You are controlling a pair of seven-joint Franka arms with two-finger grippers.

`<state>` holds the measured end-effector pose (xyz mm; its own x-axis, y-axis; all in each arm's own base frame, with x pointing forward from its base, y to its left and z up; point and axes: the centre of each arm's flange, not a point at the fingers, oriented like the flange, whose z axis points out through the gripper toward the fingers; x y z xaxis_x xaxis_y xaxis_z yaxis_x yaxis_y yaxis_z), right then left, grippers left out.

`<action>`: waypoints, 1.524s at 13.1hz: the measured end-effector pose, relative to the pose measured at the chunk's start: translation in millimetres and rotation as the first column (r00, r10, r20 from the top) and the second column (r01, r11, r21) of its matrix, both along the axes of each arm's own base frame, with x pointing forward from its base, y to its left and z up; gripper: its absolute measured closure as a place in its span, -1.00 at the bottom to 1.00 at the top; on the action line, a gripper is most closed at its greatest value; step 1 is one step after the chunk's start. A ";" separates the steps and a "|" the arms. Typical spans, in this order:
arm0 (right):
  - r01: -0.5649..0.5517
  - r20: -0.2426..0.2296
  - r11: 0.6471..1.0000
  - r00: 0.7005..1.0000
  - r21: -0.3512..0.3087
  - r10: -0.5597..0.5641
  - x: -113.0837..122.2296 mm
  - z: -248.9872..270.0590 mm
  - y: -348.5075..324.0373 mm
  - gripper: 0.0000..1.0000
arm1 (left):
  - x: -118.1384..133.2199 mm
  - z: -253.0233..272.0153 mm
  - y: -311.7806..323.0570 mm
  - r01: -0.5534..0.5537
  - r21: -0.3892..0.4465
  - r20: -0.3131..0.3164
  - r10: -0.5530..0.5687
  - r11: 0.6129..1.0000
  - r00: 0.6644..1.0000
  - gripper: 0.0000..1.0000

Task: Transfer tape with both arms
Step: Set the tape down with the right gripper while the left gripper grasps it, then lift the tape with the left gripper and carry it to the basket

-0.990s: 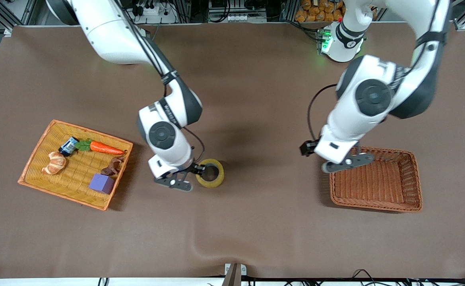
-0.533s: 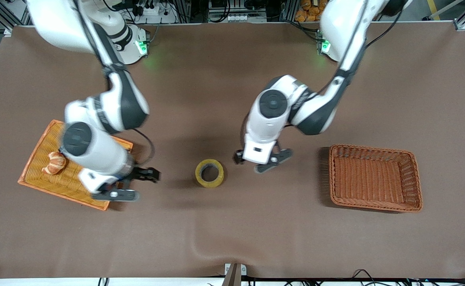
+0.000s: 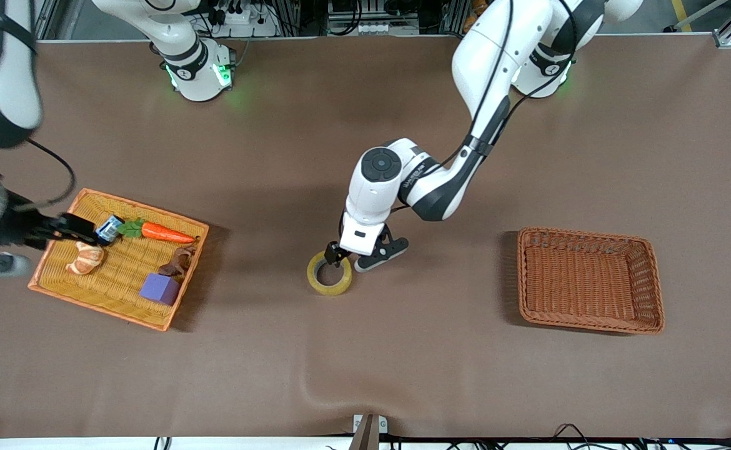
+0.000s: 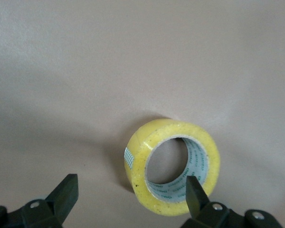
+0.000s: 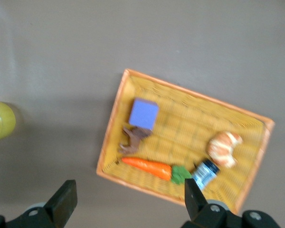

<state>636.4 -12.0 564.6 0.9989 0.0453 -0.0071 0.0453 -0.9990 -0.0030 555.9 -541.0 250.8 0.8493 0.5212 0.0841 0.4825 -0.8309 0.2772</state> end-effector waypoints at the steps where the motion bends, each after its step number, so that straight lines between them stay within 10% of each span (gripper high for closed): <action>1: -0.001 0.002 1.000 1.000 -0.017 0.001 -9.5 14.1 -6.0 -1.00 | -1.7 -4.6 -3.2 0.002 -0.006 0.012 -0.002 1.000 1.000 -1.00; 7: 0.014 0.073 1.000 0.997 -0.028 -0.012 -48.7 72.9 -27.6 -1.00 | -5.2 -41.5 -17.2 0.021 -0.030 0.049 -0.020 0.999 0.999 -0.73; 11: 0.007 0.069 1.000 0.998 -0.018 -0.006 -50.0 73.4 -21.1 -1.00 | -5.9 -60.6 -21.4 0.028 -0.040 0.064 -0.026 0.999 0.998 0.21; 15: 0.013 0.064 1.000 0.998 -0.017 -0.012 -50.5 73.0 -22.0 -1.00 | -5.2 -64.3 -21.5 0.035 -0.024 0.077 -0.033 0.999 0.997 0.52; 20: 0.046 0.070 0.999 0.997 -0.016 -0.045 -51.5 74.0 -40.1 -1.00 | 84.7 87.9 64.6 0.050 0.054 0.195 -0.060 0.997 0.979 0.52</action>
<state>584.9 -52.1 638.5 0.9981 0.0002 0.0616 -0.0008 -0.9999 0.0161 640.7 -476.4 338.7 0.8410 0.4652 0.2763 0.3757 -0.8696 0.3204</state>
